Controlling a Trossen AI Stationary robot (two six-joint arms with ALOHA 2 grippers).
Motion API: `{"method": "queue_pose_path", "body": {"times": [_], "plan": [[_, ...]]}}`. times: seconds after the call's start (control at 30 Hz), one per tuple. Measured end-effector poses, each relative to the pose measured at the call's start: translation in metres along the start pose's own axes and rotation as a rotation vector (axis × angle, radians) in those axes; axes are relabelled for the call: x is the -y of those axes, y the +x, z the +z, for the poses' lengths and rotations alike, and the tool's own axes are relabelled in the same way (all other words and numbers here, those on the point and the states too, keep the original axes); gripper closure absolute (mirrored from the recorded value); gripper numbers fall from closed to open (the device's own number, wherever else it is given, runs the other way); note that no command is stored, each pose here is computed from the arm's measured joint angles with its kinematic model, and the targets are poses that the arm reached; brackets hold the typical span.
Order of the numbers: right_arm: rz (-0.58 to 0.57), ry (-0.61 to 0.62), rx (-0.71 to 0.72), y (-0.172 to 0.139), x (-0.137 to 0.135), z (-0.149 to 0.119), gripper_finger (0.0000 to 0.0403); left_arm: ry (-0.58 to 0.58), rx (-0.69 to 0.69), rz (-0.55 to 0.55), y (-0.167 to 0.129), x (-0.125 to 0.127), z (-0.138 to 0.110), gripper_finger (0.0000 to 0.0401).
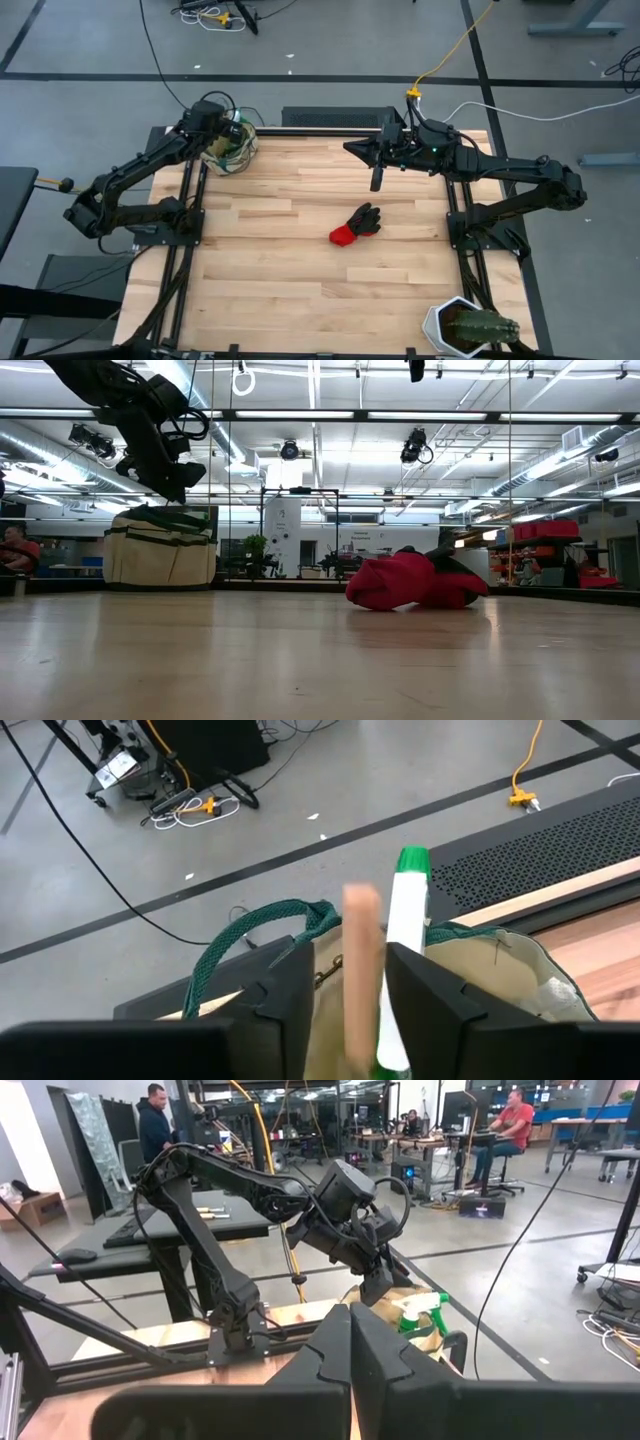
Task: Pick & Place Garden tools in Gardening bag
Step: Put the trowel into the gardening bag, then put the red gloves into the gardening bag
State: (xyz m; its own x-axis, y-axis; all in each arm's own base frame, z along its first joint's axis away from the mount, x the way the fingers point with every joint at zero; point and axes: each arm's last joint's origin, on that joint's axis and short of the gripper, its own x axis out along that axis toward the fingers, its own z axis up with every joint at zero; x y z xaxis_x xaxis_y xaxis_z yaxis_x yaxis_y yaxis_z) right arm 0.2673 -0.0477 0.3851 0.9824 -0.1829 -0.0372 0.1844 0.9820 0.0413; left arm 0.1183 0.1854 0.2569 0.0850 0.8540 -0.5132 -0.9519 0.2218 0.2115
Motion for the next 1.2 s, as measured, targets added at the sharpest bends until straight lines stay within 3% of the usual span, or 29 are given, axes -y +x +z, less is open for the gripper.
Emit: {"method": "queue_pose_path", "body": {"times": [0.4,0.57,0.8,1.2], "plan": [[0.000,0.001,0.001,0.000,0.000,0.000,0.0403,-0.013,0.034,-0.007,-0.006,-0.001,0.009,0.0214],[-0.001,0.001,0.001,0.000,0.000,0.000,0.0403,-0.016,0.065,-0.045,-0.015,0.000,0.026,0.0219],[-0.002,0.001,0.002,0.000,0.000,0.000,0.0403,-0.007,0.134,-0.222,-0.035,0.012,0.049,0.0233],[-0.002,0.001,0.002,0.000,0.000,0.000,0.0403,0.033,0.165,-0.390,-0.057,0.040,0.051,0.0264]]}}
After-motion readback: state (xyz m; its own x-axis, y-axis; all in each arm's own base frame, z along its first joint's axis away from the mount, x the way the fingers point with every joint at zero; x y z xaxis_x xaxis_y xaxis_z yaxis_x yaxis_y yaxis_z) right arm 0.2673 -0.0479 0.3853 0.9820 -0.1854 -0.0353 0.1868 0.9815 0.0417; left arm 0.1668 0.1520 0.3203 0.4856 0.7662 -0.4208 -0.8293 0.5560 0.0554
